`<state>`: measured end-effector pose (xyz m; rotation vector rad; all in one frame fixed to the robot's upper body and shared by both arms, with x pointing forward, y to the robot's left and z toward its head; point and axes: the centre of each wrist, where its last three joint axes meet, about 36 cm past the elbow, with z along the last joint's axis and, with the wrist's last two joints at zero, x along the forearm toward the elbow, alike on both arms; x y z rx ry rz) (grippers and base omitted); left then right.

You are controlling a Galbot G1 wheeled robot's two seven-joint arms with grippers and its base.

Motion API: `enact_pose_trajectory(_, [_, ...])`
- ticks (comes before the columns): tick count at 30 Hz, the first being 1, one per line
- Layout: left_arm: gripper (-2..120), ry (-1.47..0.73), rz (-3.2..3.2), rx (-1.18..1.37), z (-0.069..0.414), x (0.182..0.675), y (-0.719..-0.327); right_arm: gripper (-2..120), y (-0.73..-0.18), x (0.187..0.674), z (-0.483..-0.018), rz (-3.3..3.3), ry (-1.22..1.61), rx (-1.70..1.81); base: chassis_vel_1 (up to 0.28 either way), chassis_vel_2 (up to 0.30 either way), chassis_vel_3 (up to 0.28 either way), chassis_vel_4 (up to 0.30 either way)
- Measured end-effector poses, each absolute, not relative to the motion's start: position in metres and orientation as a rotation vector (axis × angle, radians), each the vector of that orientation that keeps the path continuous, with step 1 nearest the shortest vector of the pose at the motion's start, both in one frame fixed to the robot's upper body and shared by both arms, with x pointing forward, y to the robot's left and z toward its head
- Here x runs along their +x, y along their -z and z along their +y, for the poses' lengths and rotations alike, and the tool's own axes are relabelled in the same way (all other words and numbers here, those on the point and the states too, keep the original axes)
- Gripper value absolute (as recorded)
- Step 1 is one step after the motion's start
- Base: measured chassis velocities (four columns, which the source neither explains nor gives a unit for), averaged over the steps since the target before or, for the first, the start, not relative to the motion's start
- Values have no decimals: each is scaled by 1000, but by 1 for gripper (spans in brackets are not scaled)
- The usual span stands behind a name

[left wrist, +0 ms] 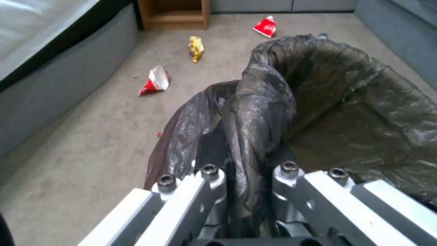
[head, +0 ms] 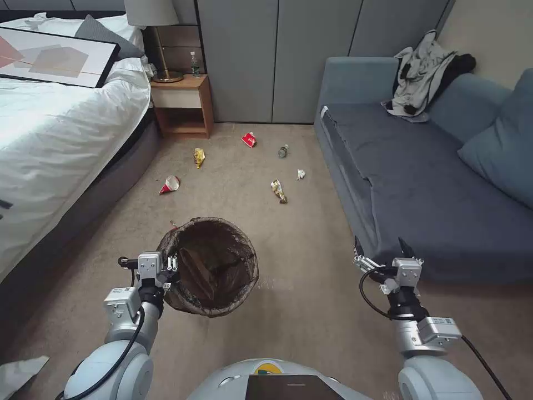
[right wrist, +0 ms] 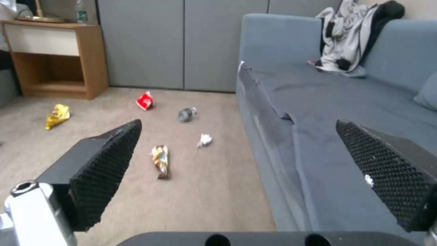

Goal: Pick up the trash bin, then pick up the garbage from the floor and place it into the trash bin.

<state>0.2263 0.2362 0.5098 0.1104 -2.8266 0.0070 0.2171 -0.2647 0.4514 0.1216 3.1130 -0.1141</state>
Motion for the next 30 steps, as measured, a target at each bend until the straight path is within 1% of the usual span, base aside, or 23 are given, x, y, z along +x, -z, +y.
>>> enact_pose_trajectory(10, [7,-7,-2827,112,236,226,-510,100,-453,217,-264,3110,113,113,-185,189,196,-195])
enact_pose_trajectory(30, [7,-13,-2838,111,237,228,-511,100,-450,219,-263,3112,106,117,-212,208,203,-204])
